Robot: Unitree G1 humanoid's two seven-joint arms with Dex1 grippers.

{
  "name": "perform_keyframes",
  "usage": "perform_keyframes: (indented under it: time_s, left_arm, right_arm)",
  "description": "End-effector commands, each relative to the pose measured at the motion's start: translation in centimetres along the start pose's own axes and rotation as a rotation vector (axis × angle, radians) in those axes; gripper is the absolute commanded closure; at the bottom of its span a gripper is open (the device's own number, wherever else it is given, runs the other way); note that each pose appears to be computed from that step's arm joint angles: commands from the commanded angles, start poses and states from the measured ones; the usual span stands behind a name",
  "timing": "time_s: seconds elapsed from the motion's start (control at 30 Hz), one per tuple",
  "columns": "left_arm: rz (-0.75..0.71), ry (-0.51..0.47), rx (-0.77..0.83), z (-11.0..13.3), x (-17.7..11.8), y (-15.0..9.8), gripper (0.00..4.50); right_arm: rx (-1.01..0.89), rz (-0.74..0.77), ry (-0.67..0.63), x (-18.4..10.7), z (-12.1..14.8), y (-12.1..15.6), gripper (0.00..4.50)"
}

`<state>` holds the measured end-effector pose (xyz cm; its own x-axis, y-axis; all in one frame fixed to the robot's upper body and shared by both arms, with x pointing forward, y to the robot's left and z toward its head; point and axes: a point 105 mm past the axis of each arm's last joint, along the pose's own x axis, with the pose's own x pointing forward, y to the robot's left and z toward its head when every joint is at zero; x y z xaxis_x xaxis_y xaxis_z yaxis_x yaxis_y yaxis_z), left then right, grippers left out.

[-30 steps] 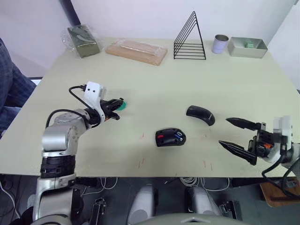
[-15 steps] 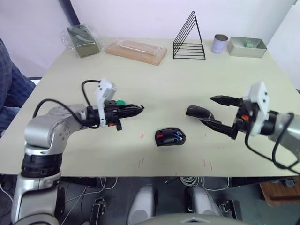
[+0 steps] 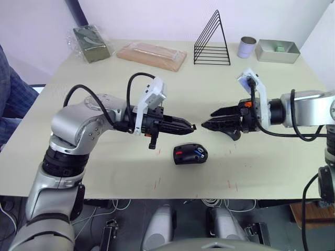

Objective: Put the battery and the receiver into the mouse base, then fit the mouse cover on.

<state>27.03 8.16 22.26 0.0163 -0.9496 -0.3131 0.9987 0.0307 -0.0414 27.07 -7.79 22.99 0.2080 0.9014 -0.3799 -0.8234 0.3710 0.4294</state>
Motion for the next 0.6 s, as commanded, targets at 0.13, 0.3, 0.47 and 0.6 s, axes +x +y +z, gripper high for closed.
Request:
perform_keyframes:
  time_s: [0.13,0.3,0.47,0.6]
  left_arm:
    - [-0.009,0.028,0.102,0.5,-0.1,-0.4,4.49]
    - [-0.007,0.049,0.126,0.1,-0.1,-0.5,4.49]
    - [-0.002,0.049,0.148,0.1,-0.1,-0.5,4.49]
    - [0.007,0.054,0.162,0.0,-0.2,-0.3,4.49]
  right_arm:
    - [0.069,0.071,-0.02,0.3,0.2,1.9,1.25]
    - [0.101,0.094,-0.036,0.7,0.4,1.8,1.25]
    - [0.125,0.093,-0.019,1.1,0.1,1.4,2.56]
    - [0.145,0.09,-0.018,1.5,0.0,1.2,2.56]
